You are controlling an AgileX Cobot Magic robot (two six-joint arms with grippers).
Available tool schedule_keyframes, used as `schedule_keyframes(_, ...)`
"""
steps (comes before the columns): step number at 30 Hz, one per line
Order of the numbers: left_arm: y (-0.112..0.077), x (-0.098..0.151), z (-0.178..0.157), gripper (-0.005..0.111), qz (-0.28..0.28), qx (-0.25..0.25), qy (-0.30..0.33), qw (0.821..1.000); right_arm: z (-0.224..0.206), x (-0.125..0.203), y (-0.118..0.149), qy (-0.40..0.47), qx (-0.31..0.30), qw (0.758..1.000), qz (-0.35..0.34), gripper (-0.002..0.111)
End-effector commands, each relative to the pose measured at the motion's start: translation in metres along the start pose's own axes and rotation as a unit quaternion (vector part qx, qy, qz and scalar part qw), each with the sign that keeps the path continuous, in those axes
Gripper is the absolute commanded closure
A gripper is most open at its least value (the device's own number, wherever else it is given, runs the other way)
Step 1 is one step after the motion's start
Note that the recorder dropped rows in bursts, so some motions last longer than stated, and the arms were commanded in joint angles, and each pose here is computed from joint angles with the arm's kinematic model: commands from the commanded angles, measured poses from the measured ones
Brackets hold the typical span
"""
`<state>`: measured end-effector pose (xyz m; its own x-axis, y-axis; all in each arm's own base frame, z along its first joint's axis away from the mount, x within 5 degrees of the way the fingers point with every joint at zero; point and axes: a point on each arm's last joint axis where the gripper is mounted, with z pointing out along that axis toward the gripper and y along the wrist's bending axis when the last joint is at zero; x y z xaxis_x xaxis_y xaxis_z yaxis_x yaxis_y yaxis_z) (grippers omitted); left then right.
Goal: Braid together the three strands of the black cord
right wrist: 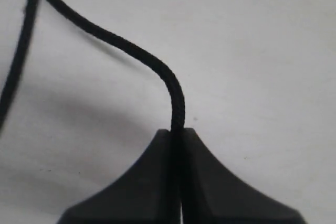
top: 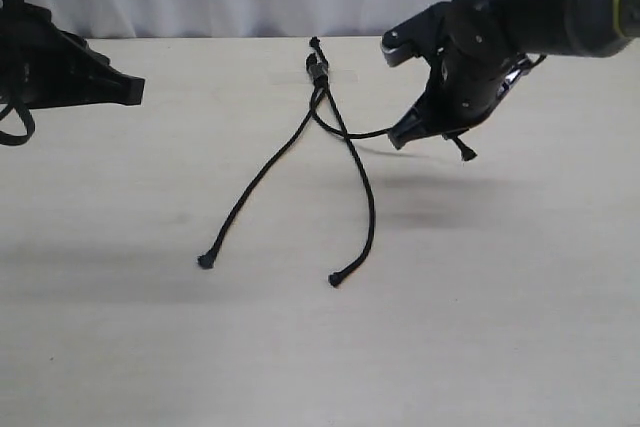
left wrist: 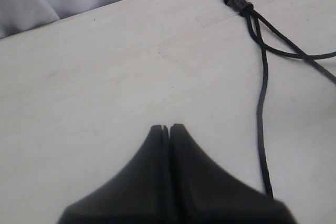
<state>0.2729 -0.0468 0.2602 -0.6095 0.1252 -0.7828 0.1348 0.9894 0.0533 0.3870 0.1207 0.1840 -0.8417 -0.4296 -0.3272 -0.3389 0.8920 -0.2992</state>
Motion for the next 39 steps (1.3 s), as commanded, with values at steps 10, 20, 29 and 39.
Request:
schedule_keyframes(10,-0.002,0.002,0.0,0.107,-0.031,0.007,0.007,0.999,0.059,0.026,0.008,0.074,-0.002,0.996,0.047,0.086)
schedule_keyframes(20,-0.042,0.001,-0.004,0.072,0.013,0.069,-0.01,0.997,0.01,0.01,-0.007,-0.006,-0.004,0.996,0.084,0.045)
schedule_keyframes(29,-0.102,0.009,0.017,0.069,0.068,0.135,0.031,0.988,-0.096,0.037,-0.023,-0.227,-0.05,0.964,0.129,0.104)
schedule_keyframes(39,-0.191,0.049,0.063,0.069,0.159,0.195,0.11,0.962,-0.105,0.125,-0.001,-0.301,-0.116,0.936,0.14,0.104)
